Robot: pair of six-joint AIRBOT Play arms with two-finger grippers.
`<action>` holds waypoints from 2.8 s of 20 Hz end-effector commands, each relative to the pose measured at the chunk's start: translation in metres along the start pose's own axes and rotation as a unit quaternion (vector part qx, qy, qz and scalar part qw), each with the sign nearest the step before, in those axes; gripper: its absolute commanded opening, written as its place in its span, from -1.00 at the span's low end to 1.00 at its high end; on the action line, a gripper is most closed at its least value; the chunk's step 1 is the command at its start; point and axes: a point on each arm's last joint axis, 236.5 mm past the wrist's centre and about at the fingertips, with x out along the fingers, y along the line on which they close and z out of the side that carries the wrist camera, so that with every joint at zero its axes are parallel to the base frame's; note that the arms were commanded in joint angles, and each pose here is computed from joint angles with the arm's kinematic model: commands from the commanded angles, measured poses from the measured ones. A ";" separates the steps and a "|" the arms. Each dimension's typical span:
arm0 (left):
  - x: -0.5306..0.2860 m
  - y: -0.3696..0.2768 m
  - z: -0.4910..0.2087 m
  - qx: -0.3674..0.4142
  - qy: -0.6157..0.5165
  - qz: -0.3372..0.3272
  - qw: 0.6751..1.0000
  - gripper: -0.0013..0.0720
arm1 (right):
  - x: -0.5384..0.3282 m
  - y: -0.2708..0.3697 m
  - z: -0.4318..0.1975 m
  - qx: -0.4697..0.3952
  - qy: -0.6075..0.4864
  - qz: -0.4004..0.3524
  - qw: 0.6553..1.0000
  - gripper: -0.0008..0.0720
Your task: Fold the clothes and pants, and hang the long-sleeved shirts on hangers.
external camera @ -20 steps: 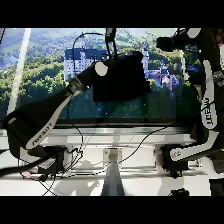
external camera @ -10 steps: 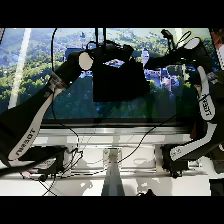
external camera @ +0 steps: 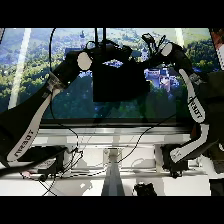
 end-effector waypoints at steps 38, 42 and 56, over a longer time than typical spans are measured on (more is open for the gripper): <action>0.000 0.000 -0.002 0.000 0.004 -0.001 1.000 0.94 | 0.059 0.087 -0.037 0.208 0.083 0.140 0.964 0.55; -0.002 0.002 0.000 0.001 0.002 0.001 1.000 0.94 | 0.062 0.115 -0.024 0.193 0.063 0.151 0.967 -0.94; -0.106 0.001 0.065 0.094 -0.037 0.035 0.994 0.34 | -0.266 -0.030 0.100 0.246 -0.257 0.232 0.905 -0.94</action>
